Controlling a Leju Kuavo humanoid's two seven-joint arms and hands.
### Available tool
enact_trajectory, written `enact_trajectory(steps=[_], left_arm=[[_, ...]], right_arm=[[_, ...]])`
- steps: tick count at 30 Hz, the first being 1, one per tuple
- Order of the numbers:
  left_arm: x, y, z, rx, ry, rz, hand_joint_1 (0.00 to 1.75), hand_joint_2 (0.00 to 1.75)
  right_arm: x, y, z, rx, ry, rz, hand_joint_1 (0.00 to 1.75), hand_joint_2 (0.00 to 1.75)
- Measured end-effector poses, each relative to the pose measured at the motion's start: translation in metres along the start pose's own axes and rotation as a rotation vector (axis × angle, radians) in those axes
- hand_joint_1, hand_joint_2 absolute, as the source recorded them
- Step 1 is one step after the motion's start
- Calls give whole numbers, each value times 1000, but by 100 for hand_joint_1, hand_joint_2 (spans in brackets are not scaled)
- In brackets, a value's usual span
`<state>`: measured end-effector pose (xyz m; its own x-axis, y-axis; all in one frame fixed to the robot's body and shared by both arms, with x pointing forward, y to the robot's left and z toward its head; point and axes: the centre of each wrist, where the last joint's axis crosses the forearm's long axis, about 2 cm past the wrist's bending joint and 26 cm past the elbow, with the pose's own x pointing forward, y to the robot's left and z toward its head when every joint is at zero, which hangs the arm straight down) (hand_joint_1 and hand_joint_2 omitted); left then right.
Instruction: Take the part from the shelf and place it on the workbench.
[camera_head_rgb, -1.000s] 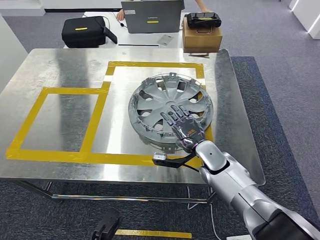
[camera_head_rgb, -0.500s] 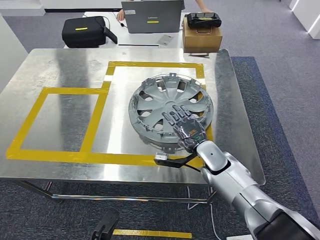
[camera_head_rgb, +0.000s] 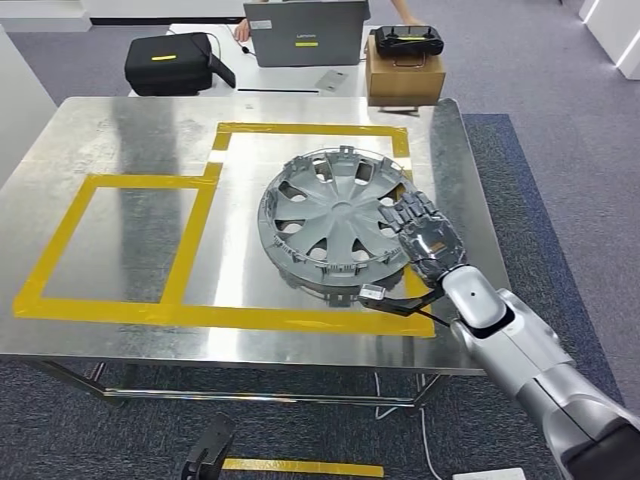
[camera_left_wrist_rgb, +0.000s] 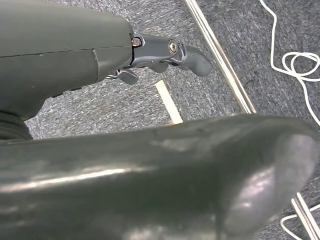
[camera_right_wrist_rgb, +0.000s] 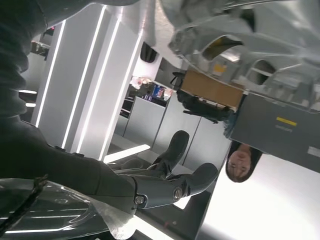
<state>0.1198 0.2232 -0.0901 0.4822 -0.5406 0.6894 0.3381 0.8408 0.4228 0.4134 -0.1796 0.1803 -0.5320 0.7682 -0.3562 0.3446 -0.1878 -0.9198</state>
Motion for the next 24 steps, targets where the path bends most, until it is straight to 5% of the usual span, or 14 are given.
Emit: enact_trajectory(steps=[11,24], left_arm=[[5,1,-3,22,-6,23,0,0],[9,0,-5,25,-13,28,0,0]], right_arm=[[-89,12,81,34,156,99,0,175],[-109,8,104,31,183,129,0,175]])
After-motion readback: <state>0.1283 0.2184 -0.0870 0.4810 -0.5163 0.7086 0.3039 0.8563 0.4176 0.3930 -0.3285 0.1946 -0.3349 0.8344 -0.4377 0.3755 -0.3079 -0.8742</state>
